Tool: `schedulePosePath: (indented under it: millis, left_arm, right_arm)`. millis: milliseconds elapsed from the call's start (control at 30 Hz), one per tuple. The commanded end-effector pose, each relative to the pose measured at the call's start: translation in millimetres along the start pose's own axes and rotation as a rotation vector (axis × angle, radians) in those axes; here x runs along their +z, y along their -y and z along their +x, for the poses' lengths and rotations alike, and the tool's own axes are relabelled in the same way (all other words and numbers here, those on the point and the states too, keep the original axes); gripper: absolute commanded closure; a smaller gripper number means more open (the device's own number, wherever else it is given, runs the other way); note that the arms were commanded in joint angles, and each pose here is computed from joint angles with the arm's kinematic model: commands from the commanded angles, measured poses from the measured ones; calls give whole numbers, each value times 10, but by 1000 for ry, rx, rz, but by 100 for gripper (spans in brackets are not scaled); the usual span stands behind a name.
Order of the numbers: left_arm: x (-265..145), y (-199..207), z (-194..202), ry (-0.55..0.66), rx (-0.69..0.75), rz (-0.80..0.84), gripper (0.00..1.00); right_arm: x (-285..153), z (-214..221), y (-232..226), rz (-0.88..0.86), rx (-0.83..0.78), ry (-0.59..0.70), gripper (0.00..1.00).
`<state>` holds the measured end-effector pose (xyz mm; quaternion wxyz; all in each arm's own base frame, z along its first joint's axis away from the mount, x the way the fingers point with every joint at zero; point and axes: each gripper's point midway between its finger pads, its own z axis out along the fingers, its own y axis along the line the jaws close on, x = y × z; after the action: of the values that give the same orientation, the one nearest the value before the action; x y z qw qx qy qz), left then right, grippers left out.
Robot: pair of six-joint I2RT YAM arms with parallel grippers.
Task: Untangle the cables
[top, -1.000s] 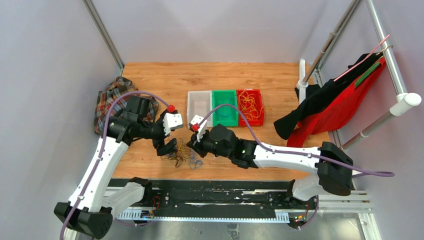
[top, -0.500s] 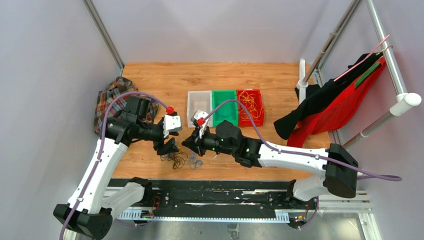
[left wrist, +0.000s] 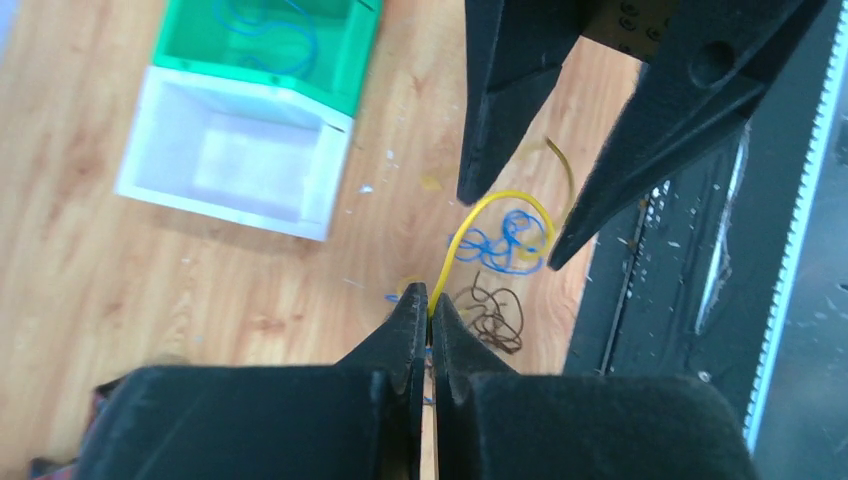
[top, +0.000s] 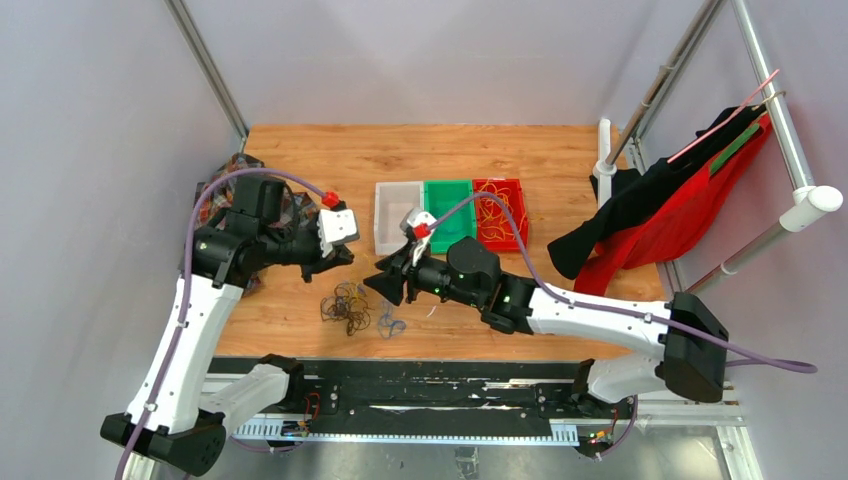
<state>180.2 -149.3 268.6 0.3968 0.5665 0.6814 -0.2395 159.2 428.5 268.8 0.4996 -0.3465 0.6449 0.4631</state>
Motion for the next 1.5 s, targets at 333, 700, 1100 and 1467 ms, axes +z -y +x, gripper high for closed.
schedulePosePath:
  millis: [333, 700, 1100, 1467]
  left_arm:
    - [-594, -192, -920, 179, 55, -191, 100]
    - [-853, -214, -1242, 239, 105, -255, 99]
    - [-1407, -135, -1829, 363, 242, -377, 100]
    - [-2423, -457, -2725, 588, 403, -802, 100]
  right_arm:
    - [-93, -413, 210, 88, -92, 240, 34]
    - [622, -334, 236, 56, -89, 218, 39]
    - [665, 808, 969, 251, 13, 43, 74]
    - [550, 1729, 1157, 304, 77, -125, 63]
